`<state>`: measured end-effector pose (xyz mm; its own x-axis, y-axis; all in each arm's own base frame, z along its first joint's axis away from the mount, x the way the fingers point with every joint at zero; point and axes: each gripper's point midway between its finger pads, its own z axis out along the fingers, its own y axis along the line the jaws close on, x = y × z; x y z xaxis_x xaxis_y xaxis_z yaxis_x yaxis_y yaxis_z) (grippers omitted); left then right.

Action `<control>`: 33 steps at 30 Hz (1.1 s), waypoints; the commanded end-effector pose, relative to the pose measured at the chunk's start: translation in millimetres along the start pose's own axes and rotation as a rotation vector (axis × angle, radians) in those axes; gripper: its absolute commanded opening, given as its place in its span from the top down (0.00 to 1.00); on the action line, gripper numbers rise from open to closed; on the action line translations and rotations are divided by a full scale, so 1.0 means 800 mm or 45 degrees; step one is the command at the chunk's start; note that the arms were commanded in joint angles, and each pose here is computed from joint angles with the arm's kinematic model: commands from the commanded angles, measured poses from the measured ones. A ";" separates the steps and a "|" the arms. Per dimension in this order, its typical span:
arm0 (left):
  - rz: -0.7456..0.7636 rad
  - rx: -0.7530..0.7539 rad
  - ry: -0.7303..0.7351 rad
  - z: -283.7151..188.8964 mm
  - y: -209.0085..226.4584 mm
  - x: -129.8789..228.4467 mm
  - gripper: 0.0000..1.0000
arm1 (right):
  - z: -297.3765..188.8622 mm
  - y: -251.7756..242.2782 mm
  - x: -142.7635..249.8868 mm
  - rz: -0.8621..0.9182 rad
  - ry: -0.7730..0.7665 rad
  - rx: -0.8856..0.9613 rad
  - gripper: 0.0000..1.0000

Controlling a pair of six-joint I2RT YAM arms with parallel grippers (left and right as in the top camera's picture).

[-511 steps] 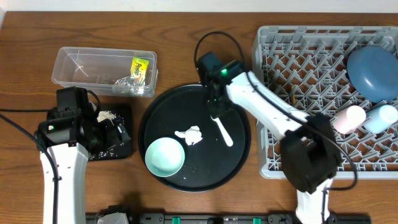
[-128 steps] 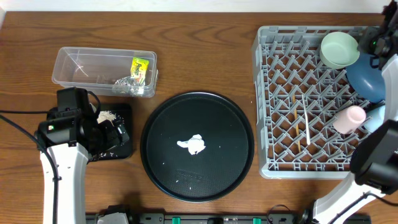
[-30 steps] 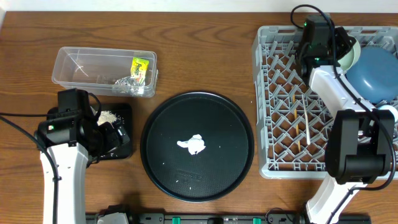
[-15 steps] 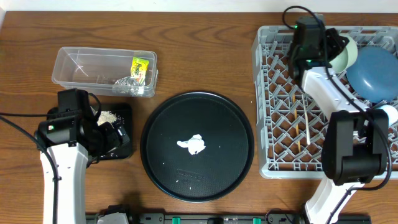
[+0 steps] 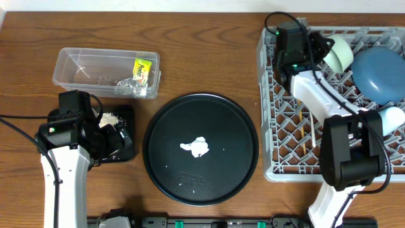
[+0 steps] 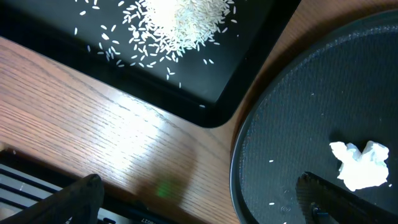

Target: Sort waste into correct bins and load items into the dishwasher rack

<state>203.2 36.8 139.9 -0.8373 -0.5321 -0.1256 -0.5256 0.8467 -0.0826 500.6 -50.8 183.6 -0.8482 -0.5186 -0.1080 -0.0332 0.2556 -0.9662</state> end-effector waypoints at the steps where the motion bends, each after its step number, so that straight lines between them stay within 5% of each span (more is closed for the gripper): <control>1: -0.013 -0.020 -0.019 -0.004 0.004 -0.004 0.00 | -0.013 0.005 -0.003 0.016 -0.013 -0.001 0.93; 20: -0.013 -0.020 -0.019 -0.004 0.004 -0.004 0.00 | -0.069 0.020 -0.034 0.058 -0.116 0.001 0.87; 27: -0.013 -0.020 -0.019 -0.004 0.004 -0.004 0.00 | -0.076 0.001 -0.024 0.360 -0.092 0.020 0.82; 33: -0.013 -0.017 -0.027 -0.004 0.004 -0.006 0.00 | -0.096 0.014 -0.016 0.612 -0.184 -0.383 0.69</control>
<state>203.8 37.0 140.0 -0.8368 -0.5323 -0.1281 -0.5257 0.8465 -0.0835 473.2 12.0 174.6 -0.8018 -0.5163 -0.3011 0.0509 0.4429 -0.8951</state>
